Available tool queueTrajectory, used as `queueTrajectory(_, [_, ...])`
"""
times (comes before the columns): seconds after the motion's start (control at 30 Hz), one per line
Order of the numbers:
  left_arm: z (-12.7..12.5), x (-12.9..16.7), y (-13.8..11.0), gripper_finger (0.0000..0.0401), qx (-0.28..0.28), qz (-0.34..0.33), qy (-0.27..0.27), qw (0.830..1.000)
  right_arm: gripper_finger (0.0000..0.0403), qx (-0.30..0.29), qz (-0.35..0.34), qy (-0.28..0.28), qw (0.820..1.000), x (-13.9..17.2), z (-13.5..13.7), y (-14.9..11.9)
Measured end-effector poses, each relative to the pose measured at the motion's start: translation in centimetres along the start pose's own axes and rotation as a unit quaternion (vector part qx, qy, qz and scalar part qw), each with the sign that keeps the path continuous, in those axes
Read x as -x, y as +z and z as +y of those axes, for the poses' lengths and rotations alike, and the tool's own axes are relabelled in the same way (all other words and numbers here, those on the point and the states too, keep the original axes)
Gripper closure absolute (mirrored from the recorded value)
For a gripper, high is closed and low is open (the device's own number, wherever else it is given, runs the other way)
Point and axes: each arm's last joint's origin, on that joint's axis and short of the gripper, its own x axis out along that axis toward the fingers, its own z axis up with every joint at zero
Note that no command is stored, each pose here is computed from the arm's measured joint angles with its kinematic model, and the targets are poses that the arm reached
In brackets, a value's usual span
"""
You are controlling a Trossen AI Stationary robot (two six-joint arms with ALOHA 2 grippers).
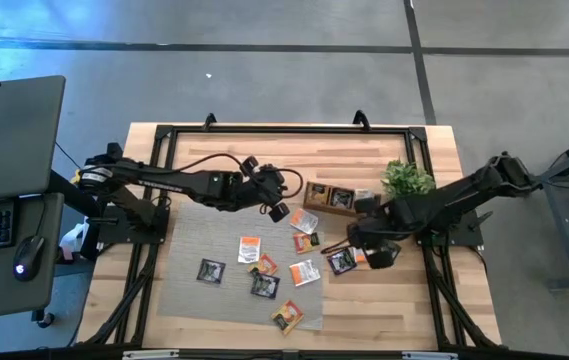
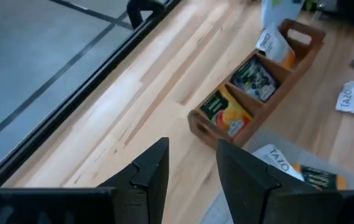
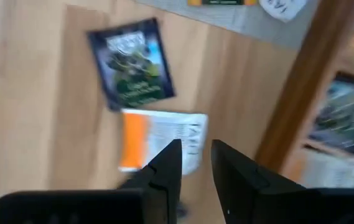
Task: Pick & Place Tea
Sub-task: Put the white orange tea bag in the right section of the wooden organizer
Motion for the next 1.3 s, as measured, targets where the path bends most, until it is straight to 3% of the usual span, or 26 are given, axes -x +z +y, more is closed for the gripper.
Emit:
queueTrajectory(0.13, [-0.1,0.0,-0.1,0.0270,-0.003,0.004,-0.003,1.000,0.0319,-0.063,0.003,0.036,0.997,0.0,0.3,0.1])
queueTrajectory(0.37, [0.0,0.0,-0.2,0.0270,-0.005,0.007,0.004,1.000,0.0319,-0.031,0.011,0.002,0.999,-2.1,-0.1,-0.9])
queueTrajectory(0.67, [0.0,0.0,-0.2,0.0270,-0.004,0.006,0.004,1.000,0.0319,-0.070,0.042,-0.001,0.997,-7.0,-1.6,-4.4])
queueTrajectory(1.17, [0.0,0.0,-0.2,0.0270,-0.004,0.006,0.004,1.000,0.0321,-0.096,0.032,0.011,0.995,-9.3,-2.4,-6.4])
queueTrajectory(1.3, [0.0,0.0,-0.2,0.0270,-0.004,0.006,0.004,1.000,0.0345,-0.094,0.029,0.022,0.995,-9.4,-2.3,-6.4])
